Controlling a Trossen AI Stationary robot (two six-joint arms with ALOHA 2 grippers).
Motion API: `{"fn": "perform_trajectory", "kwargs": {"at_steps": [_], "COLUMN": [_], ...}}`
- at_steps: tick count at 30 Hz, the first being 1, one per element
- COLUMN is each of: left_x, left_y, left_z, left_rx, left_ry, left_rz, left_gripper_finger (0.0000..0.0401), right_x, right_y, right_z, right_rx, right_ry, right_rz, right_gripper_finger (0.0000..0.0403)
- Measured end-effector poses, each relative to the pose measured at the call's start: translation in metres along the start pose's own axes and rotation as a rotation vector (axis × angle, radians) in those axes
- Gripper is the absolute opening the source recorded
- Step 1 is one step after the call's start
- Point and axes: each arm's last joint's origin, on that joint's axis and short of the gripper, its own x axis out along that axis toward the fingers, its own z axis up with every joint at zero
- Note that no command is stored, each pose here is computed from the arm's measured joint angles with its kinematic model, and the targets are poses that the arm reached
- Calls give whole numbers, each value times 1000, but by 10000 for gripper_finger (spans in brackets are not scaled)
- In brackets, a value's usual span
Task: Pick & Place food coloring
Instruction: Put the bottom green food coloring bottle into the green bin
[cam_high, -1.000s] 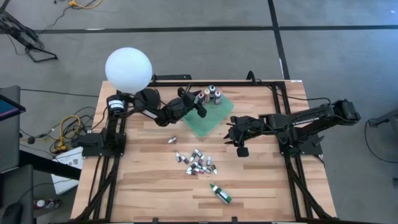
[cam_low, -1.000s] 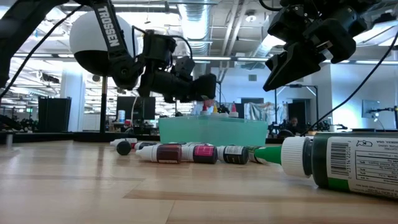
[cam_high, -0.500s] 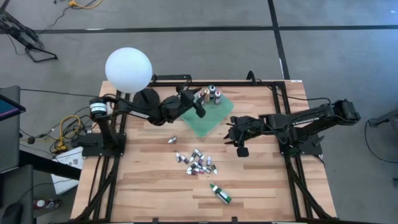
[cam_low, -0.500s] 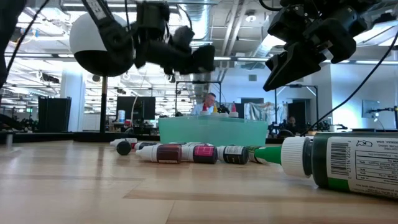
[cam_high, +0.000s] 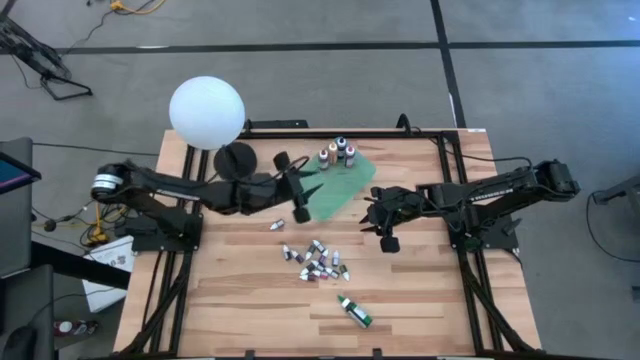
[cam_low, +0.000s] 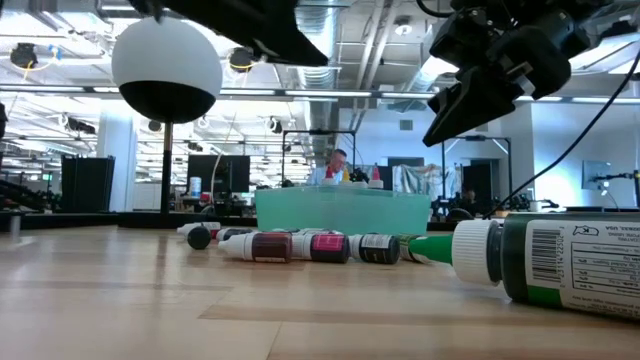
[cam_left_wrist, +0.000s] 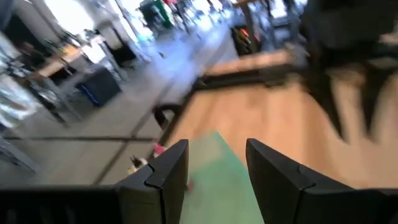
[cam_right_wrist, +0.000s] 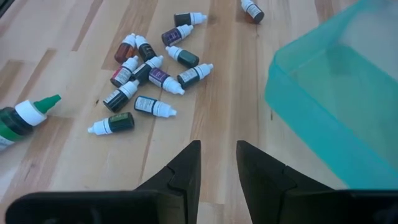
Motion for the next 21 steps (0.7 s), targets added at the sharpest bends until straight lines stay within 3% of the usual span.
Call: {"fn": "perform_trajectory", "kwargs": {"at_steps": [7, 13, 21], "left_x": [-45, -81, -117], "left_y": [-32, -49, -61], "left_z": [-3, -19, -40], "left_rx": [4, -24, -101], "left_ry": [33, -23, -70], "left_rz": [-163, -191, -283], "left_gripper_finger": [156, 156, 156], "right_x": [0, 1, 1], "right_y": [6, 14, 23], "right_z": [2, 5, 8], "right_rx": [33, 34, 200], "right_ry": [-11, -43, -58], "right_rz": [19, 39, 74], "right_gripper_finger": [95, 95, 95]}}
